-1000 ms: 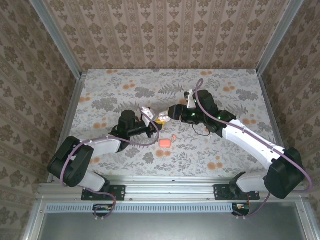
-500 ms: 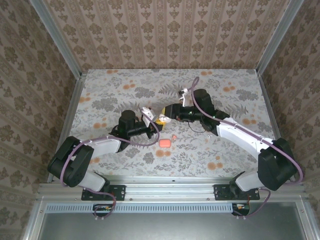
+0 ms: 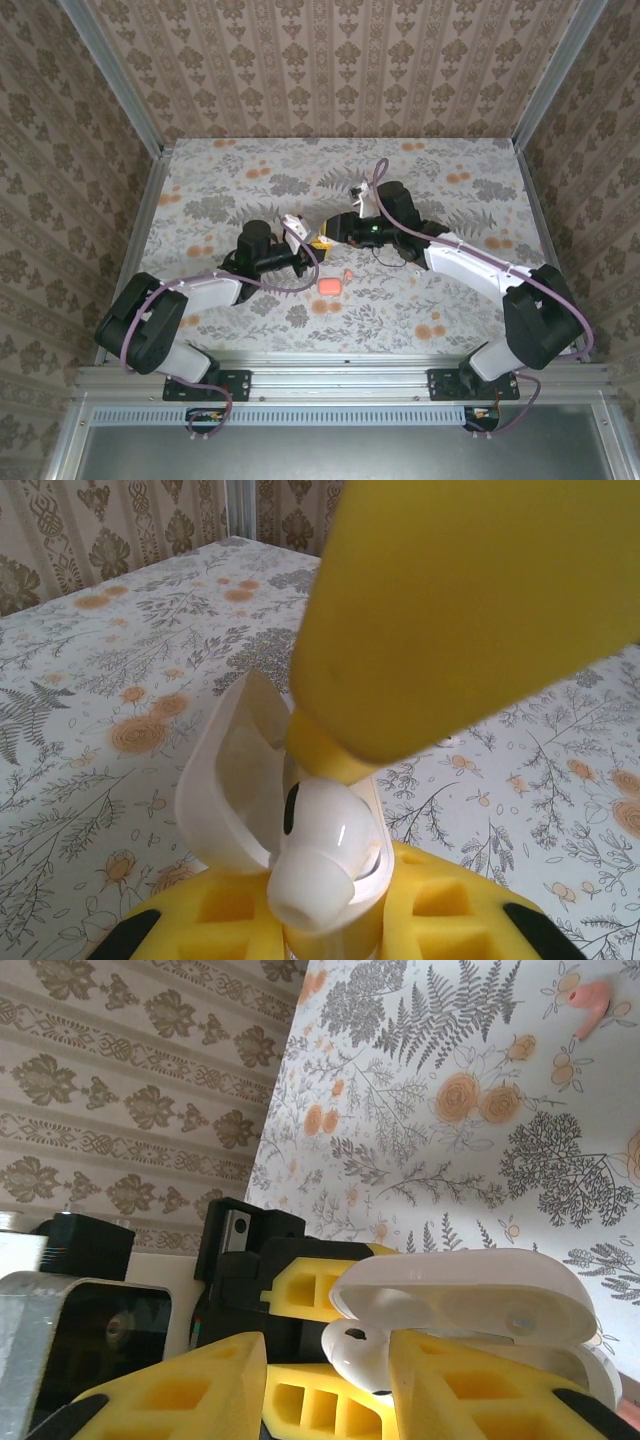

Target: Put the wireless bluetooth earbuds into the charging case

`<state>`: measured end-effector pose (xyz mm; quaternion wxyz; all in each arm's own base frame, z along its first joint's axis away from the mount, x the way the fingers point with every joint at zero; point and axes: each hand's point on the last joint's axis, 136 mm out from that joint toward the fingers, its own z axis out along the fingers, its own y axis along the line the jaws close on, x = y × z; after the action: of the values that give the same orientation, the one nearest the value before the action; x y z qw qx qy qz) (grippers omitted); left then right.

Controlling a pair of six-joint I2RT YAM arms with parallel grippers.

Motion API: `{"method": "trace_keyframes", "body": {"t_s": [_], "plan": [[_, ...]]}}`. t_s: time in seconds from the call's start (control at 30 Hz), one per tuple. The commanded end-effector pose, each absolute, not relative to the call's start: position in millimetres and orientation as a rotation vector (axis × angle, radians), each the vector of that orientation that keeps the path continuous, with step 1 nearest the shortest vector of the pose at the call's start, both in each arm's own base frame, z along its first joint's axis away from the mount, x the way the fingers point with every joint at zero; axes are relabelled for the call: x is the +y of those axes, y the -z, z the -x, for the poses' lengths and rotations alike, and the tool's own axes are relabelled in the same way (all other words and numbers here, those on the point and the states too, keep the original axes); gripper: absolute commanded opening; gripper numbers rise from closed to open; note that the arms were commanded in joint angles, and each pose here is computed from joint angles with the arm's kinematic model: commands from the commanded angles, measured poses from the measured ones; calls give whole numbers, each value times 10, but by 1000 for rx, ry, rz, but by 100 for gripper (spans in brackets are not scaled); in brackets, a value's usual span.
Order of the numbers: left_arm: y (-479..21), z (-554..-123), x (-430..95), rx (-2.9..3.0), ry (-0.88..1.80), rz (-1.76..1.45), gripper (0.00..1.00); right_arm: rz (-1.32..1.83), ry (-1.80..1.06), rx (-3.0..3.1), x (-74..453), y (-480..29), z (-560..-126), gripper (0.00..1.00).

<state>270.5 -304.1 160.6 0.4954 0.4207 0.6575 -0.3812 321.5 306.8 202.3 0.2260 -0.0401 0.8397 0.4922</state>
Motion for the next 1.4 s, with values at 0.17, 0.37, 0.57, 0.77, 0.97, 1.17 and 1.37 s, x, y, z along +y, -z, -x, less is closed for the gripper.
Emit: {"method": "trace_keyframes", "body": {"t_s": [0.17,0.37,0.57,0.77,0.97,1.17,1.37], "plan": [[-1836,-2675,-3064,1506,928,-1038,8,160,-1402,2301,3180,-2039,-3209,36],[-1819,-2679,-3067,1509,924,-1045,8,169,-1391,2326,3196,-1954,-3223,33],[-1816,-2636,-3091,1497,944,-1078,8,202,-1348,2366,3197,-1881,-3236,31],[-1763,-2681,-3084,1514,910,-1089,8,236,-1265,2410,3141,-1859,-3230,31],[-1650,-2884,-3006,1575,788,-1024,8,205,-1155,2399,2991,-2008,-3254,38],[-1537,-3013,-2978,1604,725,-991,8,81,-1068,2420,2860,-1990,-3328,47],[-1423,-3097,-2983,1631,695,-984,8,-86,-1079,2477,2882,-1815,-3435,65]]}}
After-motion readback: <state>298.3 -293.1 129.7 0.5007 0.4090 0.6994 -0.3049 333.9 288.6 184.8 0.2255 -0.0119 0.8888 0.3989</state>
